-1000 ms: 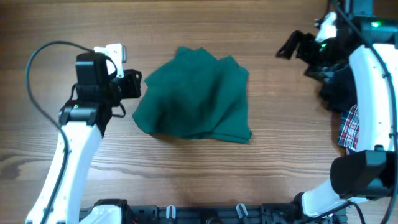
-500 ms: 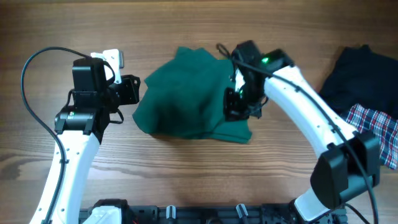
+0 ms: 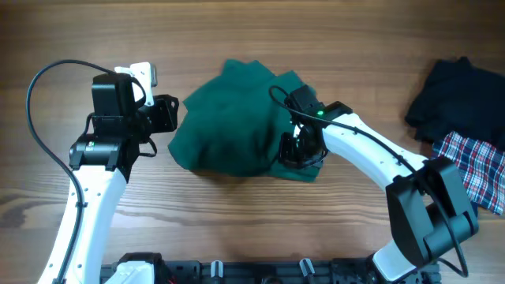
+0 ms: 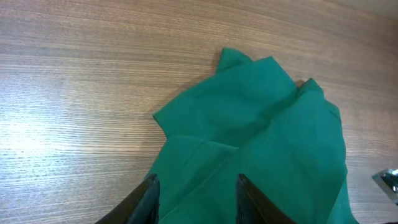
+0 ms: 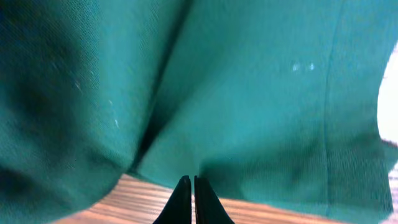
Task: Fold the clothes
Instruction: 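Grasp the green garment's right side with the right gripper and pull right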
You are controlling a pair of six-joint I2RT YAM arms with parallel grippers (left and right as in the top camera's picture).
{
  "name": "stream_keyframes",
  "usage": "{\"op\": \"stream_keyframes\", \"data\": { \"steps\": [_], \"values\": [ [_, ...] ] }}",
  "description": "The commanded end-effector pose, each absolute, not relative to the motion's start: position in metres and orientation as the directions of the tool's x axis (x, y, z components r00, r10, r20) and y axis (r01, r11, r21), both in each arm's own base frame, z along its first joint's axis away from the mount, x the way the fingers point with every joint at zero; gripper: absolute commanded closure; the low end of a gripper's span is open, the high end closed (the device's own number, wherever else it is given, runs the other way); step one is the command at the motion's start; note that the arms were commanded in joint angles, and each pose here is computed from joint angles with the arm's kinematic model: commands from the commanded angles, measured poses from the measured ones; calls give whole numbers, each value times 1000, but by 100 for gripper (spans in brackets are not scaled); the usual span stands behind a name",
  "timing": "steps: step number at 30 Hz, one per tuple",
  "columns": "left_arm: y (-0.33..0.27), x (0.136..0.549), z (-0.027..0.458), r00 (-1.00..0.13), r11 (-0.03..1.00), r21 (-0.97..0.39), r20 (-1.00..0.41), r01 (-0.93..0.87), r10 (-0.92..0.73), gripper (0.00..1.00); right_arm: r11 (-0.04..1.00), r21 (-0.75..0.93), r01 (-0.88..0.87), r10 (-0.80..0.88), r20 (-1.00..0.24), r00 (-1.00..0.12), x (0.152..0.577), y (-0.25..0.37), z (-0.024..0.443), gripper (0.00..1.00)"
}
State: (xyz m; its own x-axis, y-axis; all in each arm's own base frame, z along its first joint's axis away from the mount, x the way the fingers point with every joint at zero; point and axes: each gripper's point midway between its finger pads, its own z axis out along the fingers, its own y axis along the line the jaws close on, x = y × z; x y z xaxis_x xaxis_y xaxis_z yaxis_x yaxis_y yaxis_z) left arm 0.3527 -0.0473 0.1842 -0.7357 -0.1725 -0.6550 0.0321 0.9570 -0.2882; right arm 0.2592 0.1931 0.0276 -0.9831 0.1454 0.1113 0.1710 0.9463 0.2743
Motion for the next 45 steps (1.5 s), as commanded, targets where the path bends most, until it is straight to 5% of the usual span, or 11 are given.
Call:
{"op": "stream_keyframes", "data": {
  "steps": [1,15,23,45],
  "values": [
    [-45,354,183,-735,957,-289,-653,21,-181,61,957,229,177,163,78,-983,267,180,21,96],
    [-45,354,183,-735,956,-291,-653,19,-185,60,961,164,221,207,103,-973,245,161,-9,96],
    [-45,354,183,-735,956,-291,-653,19,-185,60,915,75,396,385,126,-914,235,133,-23,96],
    [-45,354,183,-737,956,-291,-651,18,-184,59,574,-78,815,816,136,-561,232,-27,-29,96]
  ]
}}
